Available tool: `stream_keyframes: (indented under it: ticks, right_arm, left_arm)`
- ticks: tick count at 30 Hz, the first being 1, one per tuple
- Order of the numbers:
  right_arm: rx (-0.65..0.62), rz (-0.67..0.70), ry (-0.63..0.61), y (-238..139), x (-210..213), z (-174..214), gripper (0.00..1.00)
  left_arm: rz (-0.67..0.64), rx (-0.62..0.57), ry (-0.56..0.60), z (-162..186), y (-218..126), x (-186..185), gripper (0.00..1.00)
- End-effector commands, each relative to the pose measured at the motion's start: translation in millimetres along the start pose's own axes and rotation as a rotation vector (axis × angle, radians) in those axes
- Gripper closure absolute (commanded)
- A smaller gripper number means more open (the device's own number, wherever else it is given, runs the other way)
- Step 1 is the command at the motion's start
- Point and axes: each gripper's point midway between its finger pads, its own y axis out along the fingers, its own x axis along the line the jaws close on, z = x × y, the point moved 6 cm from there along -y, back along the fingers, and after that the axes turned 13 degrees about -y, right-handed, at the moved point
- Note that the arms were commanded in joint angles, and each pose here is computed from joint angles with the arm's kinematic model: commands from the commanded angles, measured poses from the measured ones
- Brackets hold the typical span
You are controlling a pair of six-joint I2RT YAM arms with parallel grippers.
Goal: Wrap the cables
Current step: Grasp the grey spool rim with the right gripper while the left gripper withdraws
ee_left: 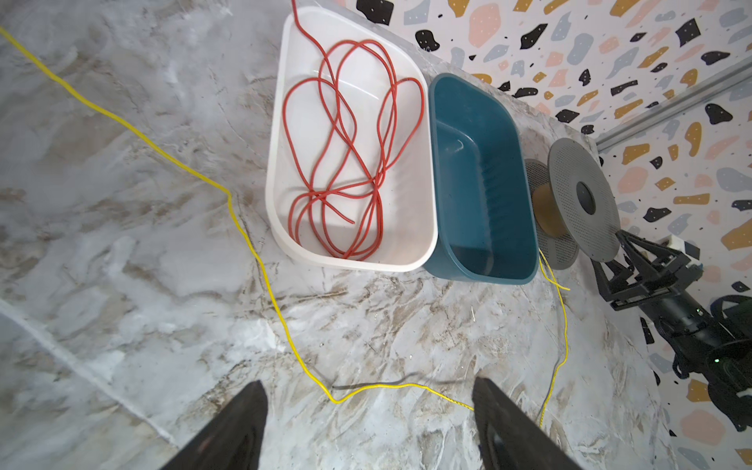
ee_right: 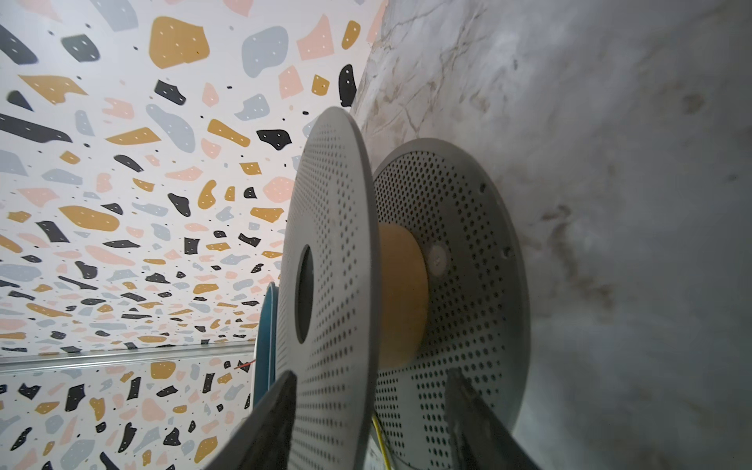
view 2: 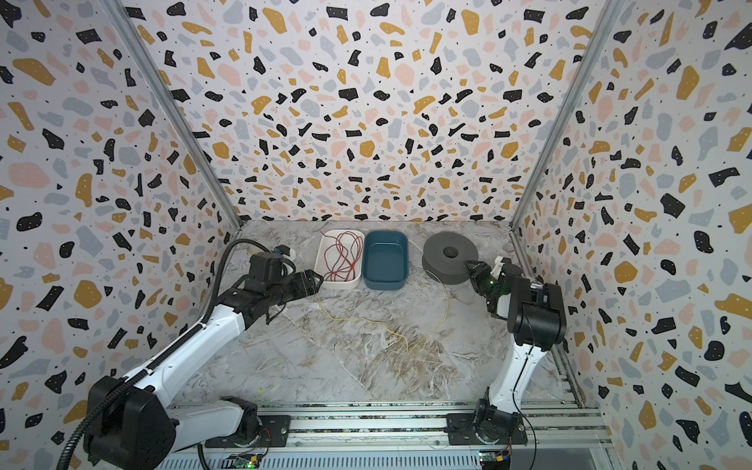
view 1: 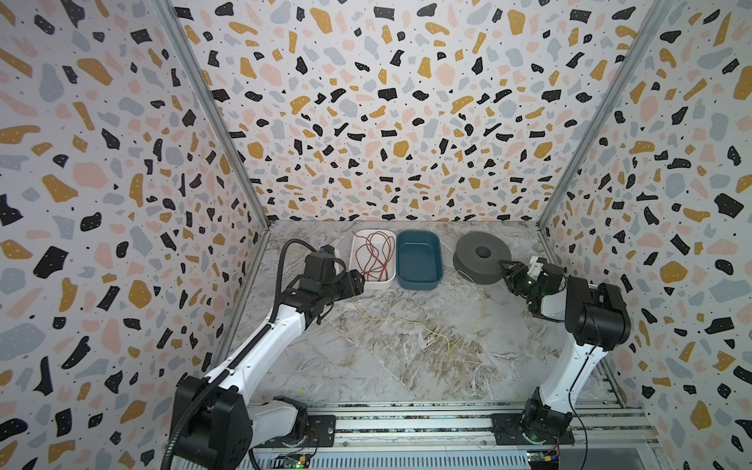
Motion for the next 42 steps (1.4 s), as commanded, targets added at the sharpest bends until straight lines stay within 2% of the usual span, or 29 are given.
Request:
stream_keyframes:
  ticks: [1,8,14,21,26,35,42]
  right_arm:
    - [-0.053,-0.08,-0.044,0.6,16.0,-16.1,0.48]
    - [-0.067,-0.151,-0.028,12.0,11.7,-15.5,0.57]
    - [-0.07,-0.158,-0.04,16.0,12.5,-17.1,0.65]
    - [-0.078,-0.138,-0.075,11.6,23.4,-25.6,0.89]
    - [-0.092,-0.097,-0.161,4.3,44.6,-39.2,1.0]
    - [-0.09,0.029,-0.393,-7.5,110.2,-58.0,1.0]
    - [-0.101,0.087,-0.561,-24.1,169.7,-67.9,1.0]
  left_arm:
    - [0.007,-0.012,0.013,-15.8,-8.4,0.6,0.21]
    - [0.007,-0.015,0.003,-21.5,-12.6,5.6,0.22]
    - [-0.023,-0.032,-0.022,-28.3,-14.3,19.4,0.22]
    - [-0.076,-0.082,-0.053,-55.8,-17.1,35.2,0.22]
    - [-0.124,-0.144,-0.108,-83.0,-15.3,46.6,0.22]
    - [-0.277,-0.246,-0.223,-133.5,2.4,78.0,0.24]
    - [-0.262,-0.237,-0.42,-148.9,34.9,121.7,0.28]
